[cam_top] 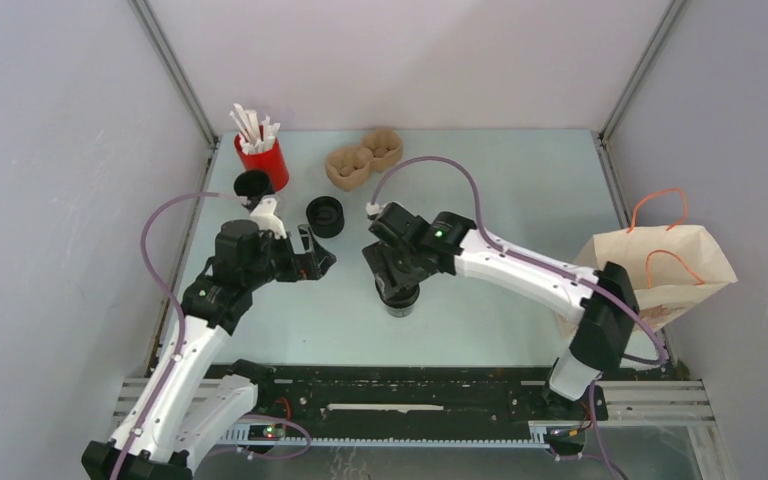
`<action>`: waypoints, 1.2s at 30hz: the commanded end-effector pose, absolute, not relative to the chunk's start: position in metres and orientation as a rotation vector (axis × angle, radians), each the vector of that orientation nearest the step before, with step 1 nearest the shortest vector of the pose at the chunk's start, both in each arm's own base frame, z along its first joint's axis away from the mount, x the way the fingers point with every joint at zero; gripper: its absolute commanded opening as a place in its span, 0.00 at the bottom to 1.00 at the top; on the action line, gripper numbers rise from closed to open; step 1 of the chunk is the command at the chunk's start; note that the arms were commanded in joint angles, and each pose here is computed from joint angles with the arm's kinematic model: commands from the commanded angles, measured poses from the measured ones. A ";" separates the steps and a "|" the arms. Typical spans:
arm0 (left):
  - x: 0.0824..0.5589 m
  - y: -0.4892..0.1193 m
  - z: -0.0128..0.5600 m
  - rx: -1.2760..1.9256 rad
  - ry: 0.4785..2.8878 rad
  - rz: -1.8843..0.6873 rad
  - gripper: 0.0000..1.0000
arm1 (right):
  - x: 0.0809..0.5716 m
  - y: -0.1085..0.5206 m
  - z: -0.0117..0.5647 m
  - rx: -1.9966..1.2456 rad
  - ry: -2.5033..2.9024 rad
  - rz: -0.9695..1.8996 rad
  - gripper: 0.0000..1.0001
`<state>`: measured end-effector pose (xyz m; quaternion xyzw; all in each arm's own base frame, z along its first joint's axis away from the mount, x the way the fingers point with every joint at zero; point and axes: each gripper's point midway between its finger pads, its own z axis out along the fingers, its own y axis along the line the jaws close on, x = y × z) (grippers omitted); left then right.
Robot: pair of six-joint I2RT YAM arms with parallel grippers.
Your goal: Pack the takeout coffee
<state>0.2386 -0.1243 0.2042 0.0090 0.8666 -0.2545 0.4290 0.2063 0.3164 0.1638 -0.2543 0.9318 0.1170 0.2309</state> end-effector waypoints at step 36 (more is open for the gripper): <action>0.240 -0.108 0.208 0.087 2.072 -0.521 1.00 | 0.218 0.325 0.134 -0.764 2.685 0.182 0.79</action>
